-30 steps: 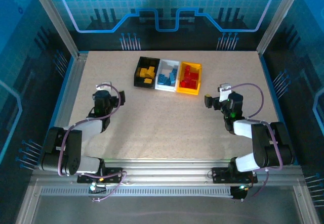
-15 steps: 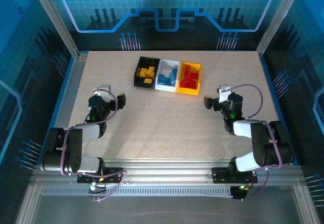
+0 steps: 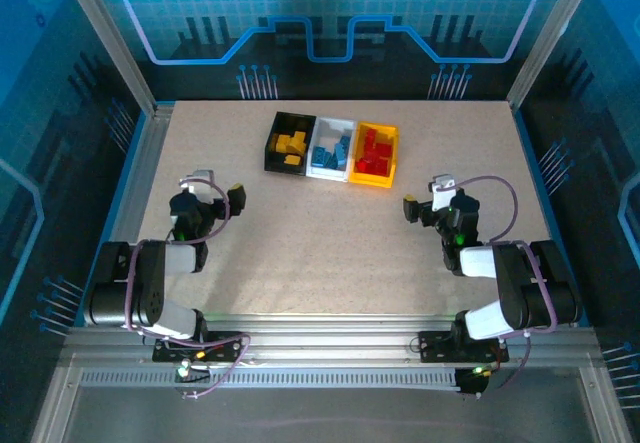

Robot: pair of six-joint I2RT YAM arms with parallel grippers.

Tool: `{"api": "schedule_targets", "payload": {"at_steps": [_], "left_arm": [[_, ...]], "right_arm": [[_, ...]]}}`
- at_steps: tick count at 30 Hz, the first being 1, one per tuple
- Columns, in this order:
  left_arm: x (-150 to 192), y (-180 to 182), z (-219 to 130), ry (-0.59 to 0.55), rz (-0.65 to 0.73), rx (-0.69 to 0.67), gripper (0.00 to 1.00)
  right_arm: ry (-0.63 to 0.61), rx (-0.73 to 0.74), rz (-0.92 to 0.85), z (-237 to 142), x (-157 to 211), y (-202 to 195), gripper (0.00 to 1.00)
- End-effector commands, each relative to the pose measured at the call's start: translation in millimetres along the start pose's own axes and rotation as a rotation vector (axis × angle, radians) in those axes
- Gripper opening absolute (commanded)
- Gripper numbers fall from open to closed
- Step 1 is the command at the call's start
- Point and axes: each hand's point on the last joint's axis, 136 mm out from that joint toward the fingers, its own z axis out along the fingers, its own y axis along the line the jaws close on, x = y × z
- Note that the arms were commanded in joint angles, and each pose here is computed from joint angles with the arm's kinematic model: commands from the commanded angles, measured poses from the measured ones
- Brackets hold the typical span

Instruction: Sort the legos into containers by color

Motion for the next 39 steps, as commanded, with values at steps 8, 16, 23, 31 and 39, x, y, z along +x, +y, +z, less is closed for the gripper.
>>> {"api": "schedule_targets", "payload": {"at_steps": [8,16,23,31,39], "left_arm": [[-5,3,2,-0.023,-0.014,-0.001,0.99],[5,-9,16,0.025,0.038,0.029,0.99],[5,-9,17,0.03,0.044,0.018,0.99],[6,-9,19,0.035,0.057,-0.002,0.99],[5,-9,19,0.035,0.064,-0.009,0.99]], "right_arm": [[-0.106,0.05,-0.013,-8,-21,-6,1.0],[-0.106,0.049,-0.011,-7,-18,-6,1.0],[-0.112,0.046,-0.013,-8,-19,-5,1.0],[-0.132,0.088,0.012,-13,-16,-13,1.0],[-0.083,0.095,0.018,-2,-14,-16,1.0]]}}
